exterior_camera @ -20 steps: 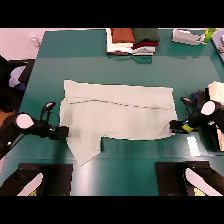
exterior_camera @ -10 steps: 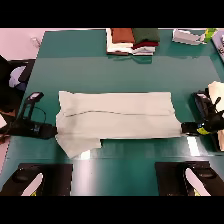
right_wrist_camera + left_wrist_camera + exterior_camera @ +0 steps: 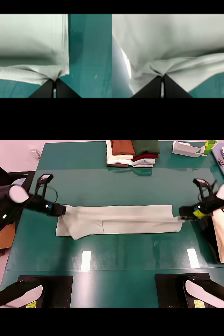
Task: Fold the shirts.
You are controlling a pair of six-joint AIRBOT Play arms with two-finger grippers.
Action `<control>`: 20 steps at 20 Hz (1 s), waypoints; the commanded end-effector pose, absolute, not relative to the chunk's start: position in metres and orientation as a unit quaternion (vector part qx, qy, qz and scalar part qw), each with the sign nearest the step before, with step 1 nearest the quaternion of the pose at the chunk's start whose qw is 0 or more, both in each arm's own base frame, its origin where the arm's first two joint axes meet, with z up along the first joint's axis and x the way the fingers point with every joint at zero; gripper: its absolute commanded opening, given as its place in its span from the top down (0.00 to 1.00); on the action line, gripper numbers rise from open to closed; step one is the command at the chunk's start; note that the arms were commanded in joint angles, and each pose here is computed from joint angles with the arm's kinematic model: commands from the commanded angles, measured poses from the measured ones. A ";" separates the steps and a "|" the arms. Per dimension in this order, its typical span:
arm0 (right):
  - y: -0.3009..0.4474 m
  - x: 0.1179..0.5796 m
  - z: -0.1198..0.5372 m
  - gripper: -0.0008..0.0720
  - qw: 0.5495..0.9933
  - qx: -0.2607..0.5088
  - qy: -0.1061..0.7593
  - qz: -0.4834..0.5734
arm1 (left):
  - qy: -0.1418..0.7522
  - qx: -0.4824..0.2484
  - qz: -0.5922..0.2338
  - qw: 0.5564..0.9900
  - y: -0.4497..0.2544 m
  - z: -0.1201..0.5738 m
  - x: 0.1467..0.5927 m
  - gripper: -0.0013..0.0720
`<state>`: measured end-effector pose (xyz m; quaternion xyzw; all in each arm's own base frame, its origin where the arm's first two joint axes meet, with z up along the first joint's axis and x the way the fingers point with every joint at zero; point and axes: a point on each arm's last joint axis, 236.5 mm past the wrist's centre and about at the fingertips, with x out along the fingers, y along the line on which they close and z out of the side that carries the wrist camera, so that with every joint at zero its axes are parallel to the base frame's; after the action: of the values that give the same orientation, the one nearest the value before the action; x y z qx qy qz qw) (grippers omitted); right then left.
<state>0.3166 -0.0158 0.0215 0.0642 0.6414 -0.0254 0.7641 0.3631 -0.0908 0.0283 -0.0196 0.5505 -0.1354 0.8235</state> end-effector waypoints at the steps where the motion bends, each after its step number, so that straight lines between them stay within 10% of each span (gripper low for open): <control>1: -0.013 0.371 0.004 0.97 0.761 0.080 0.644 -0.018 | 0.524 -0.003 -0.132 0.841 -0.092 0.009 0.428 0.95; 7: -0.004 0.418 -0.018 0.96 0.751 0.104 0.652 -0.001 | 0.519 -0.008 -0.128 0.845 -0.094 -0.007 0.454 0.95; 8: -0.001 0.424 -0.018 0.89 0.753 0.111 0.648 0.003 | 0.519 -0.010 -0.129 0.845 -0.095 -0.006 0.454 0.85; 9: 0.002 0.432 -0.014 0.56 0.760 0.118 0.639 0.009 | 0.519 -0.015 -0.129 0.845 -0.096 -0.005 0.453 0.57; 11: -0.005 0.439 -0.002 0.44 0.771 0.113 0.627 0.012 | 0.529 -0.025 -0.129 0.838 -0.099 0.000 0.450 0.44; 14: -0.022 0.424 0.003 0.44 0.769 0.121 0.628 -0.001 | 0.554 -0.031 -0.141 0.820 -0.105 0.007 0.438 0.46; 16: -0.037 0.399 -0.013 0.26 0.750 0.140 0.646 -0.018 | 0.566 -0.046 -0.152 0.809 -0.112 0.006 0.430 0.92; 20: -0.042 0.357 -0.058 0.19 0.705 0.165 0.689 -0.034 | 0.554 -0.096 -0.174 0.808 -0.134 0.015 0.433 0.95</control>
<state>0.3810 -0.0392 -0.0347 0.1485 0.6699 -0.0258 0.7270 0.4347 -0.1178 0.0087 -0.0605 0.5547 -0.1562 0.8150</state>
